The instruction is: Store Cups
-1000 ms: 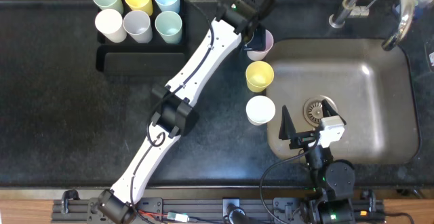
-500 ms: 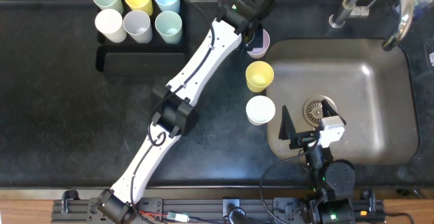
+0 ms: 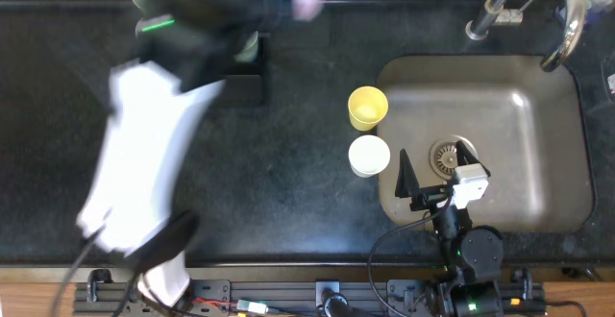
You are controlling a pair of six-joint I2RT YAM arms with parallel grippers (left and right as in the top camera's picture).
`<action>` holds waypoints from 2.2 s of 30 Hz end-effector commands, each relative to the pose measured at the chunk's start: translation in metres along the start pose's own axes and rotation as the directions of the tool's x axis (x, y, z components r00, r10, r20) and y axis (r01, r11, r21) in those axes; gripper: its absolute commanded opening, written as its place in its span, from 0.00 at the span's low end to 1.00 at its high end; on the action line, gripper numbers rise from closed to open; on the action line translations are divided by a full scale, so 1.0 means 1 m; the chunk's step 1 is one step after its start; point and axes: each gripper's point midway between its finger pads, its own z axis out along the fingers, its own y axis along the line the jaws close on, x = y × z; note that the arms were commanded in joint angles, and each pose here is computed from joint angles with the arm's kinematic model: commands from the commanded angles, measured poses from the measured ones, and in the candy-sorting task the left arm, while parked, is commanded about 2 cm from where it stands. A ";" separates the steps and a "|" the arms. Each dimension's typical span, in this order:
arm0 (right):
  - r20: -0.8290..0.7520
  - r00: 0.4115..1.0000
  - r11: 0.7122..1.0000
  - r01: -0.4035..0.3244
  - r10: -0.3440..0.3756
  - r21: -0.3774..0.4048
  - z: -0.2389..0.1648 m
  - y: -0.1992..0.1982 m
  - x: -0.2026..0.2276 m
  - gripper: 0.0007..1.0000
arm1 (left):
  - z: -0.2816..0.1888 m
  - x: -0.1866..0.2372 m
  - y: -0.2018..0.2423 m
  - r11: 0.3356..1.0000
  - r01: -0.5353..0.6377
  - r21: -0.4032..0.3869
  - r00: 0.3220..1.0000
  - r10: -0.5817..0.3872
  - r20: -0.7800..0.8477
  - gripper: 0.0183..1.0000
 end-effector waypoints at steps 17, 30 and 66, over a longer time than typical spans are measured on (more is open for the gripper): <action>0.000 1.000 1.000 0.004 -0.004 -0.001 0.000 0.000 0.003 1.00 | 0.068 0.091 0.267 0.961 0.094 -0.260 0.966 -0.151 -0.209 0.02; 0.000 1.000 1.000 0.004 -0.004 -0.001 0.000 0.000 0.003 1.00 | 0.135 0.132 0.286 0.961 0.058 -0.269 0.942 -0.142 -0.305 0.02; 0.000 1.000 1.000 0.004 -0.004 -0.001 0.000 0.000 0.003 1.00 | 0.209 0.159 0.305 0.958 0.058 -0.280 0.916 -0.163 -0.366 0.05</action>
